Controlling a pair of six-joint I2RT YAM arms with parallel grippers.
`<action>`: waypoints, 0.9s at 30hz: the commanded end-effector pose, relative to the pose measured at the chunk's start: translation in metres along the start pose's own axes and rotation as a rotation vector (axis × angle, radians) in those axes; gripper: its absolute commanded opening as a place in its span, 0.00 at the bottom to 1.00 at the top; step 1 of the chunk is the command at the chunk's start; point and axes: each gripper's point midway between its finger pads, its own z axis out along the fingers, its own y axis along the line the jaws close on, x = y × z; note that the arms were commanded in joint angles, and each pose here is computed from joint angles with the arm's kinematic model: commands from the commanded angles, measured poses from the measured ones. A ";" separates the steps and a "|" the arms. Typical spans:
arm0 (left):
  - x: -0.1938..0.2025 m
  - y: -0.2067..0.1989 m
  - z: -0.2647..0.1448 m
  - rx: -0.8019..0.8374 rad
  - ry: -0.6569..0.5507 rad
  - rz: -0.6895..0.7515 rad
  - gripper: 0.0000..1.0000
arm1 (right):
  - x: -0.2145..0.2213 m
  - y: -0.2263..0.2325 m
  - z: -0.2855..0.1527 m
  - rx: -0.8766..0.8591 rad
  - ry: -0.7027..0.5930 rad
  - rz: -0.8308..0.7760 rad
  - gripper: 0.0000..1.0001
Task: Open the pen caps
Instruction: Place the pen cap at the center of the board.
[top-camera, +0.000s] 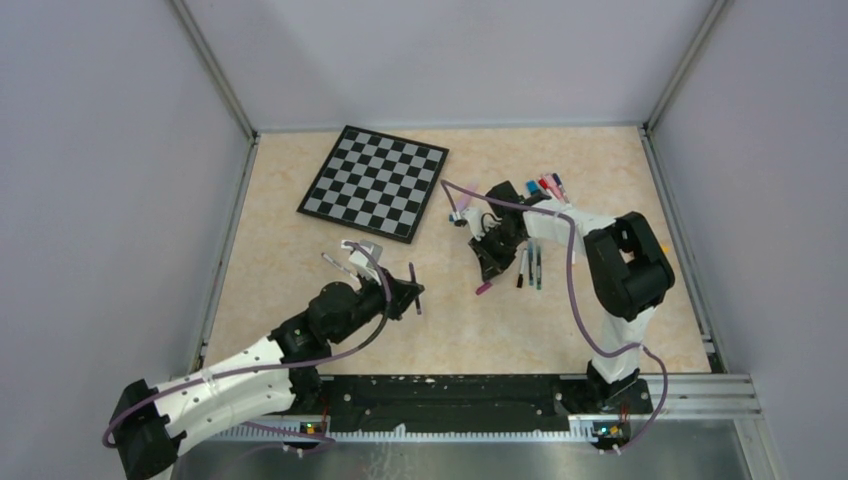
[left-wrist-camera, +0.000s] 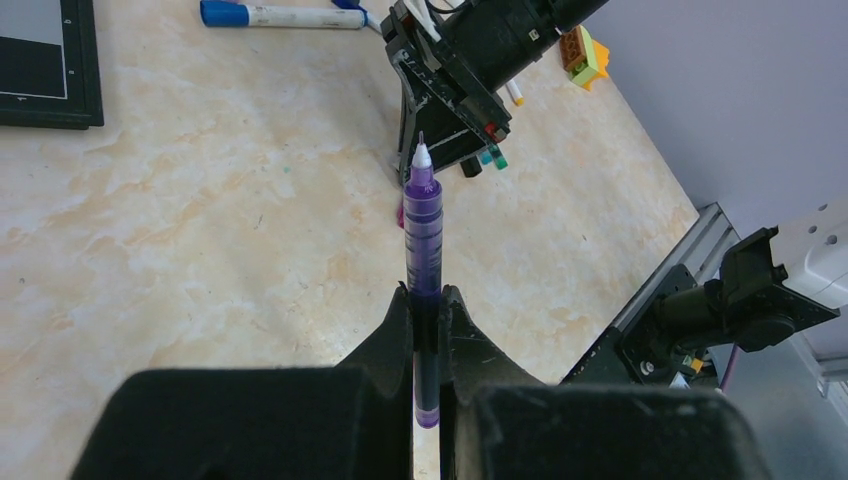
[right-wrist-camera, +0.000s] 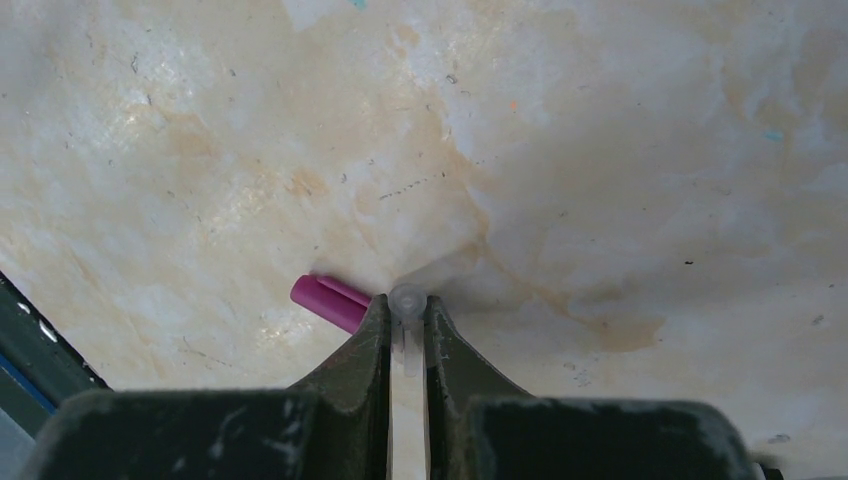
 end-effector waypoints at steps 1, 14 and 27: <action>-0.005 0.002 -0.002 -0.006 -0.029 -0.002 0.00 | 0.012 0.015 0.006 -0.003 0.044 0.012 0.02; -0.009 0.001 -0.003 -0.007 -0.040 -0.011 0.00 | 0.002 0.006 -0.003 0.069 0.023 0.023 0.31; -0.001 0.011 -0.001 -0.063 -0.025 -0.068 0.07 | -0.023 0.027 -0.056 -0.010 -0.141 -0.058 0.38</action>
